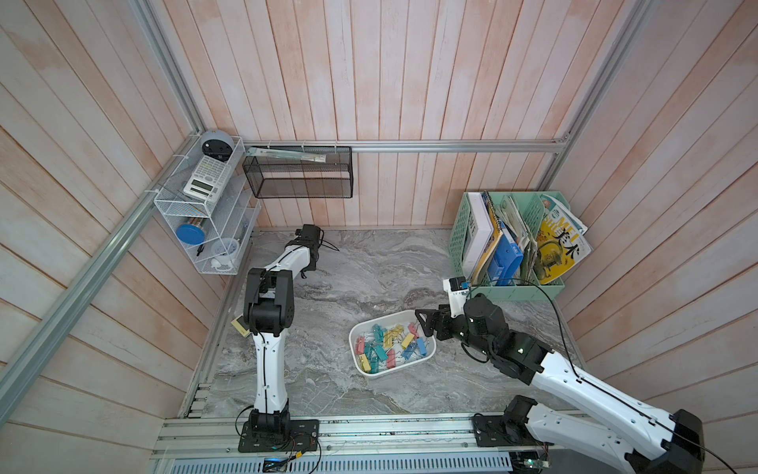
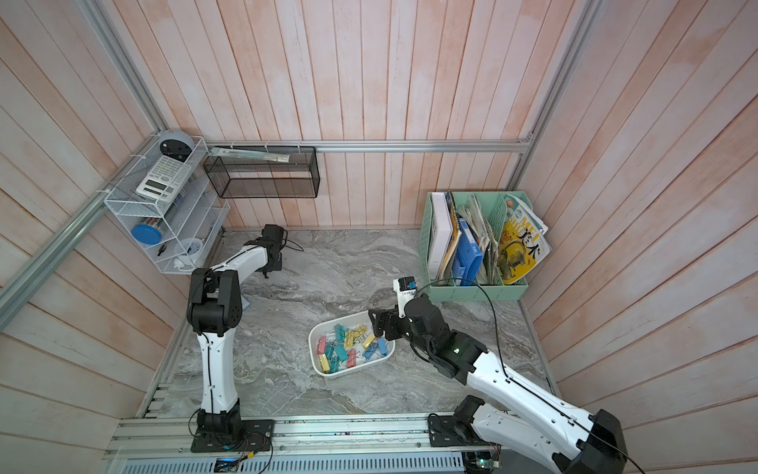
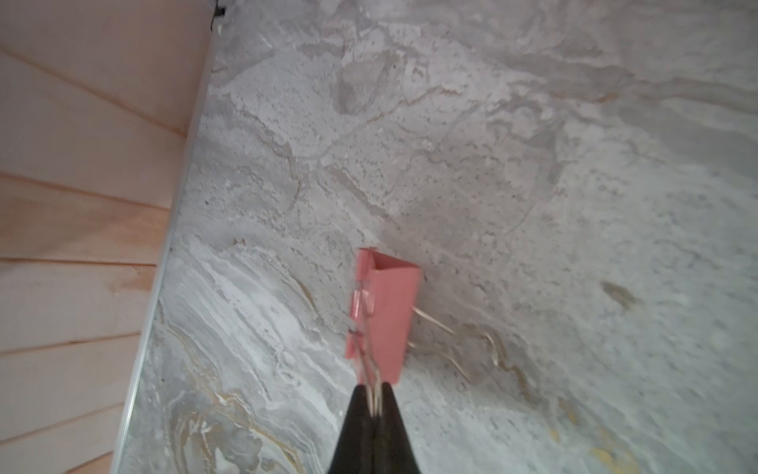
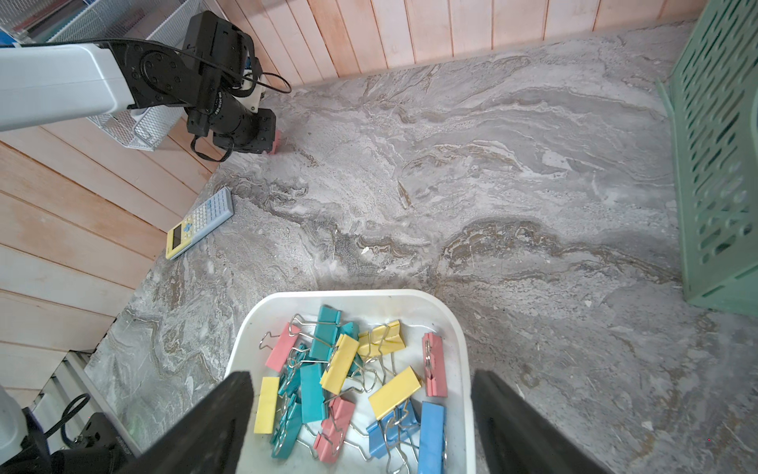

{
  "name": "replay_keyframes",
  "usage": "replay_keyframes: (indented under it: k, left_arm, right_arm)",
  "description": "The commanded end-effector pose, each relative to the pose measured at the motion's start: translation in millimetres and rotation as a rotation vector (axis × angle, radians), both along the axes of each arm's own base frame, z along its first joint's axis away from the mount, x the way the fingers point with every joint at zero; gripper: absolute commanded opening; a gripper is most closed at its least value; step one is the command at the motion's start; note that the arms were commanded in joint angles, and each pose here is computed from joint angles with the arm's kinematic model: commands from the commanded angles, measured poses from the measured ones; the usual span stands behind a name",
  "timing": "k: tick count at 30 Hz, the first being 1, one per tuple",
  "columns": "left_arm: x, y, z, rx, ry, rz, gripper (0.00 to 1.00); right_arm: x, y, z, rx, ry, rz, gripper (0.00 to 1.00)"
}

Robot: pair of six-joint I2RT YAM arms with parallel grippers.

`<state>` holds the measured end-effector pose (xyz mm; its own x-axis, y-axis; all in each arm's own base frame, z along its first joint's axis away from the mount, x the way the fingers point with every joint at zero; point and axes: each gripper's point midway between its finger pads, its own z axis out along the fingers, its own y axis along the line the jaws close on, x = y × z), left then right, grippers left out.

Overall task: Put the binder clips in the storage box
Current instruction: Pick up the binder clip at the center of the board.

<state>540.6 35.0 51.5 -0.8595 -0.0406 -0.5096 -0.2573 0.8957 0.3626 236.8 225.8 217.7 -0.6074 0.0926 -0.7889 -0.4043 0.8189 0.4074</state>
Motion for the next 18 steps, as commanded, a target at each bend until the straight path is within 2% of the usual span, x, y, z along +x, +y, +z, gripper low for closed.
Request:
replay_keyframes:
  k: [1, 5, 9, 13, 18]
  left_arm:
    - [-5, -13, 7, -0.118, -0.014, 0.012, 0.0]
    - [-17, -34, 28, -0.26, -0.076, 0.003, 0.0]
    - [-37, -68, 52, -0.448, -0.105, -0.042, 0.0]
    - [-69, -127, 86, -0.65, -0.128, -0.148, 0.0]
    - [-119, -219, 125, -0.75, -0.108, -0.37, 0.0]
  right_arm:
    - [5, -11, 9, 0.009, -0.009, -0.067, 0.95]
    - [13, -30, -11, 0.018, 0.111, -0.132, 0.98]
    - [21, -45, -14, 0.152, 0.162, -0.165, 0.98]
    - [29, -71, -18, 0.248, 0.203, -0.24, 0.98]
    - [33, -96, -27, 0.303, 0.224, -0.326, 0.98]
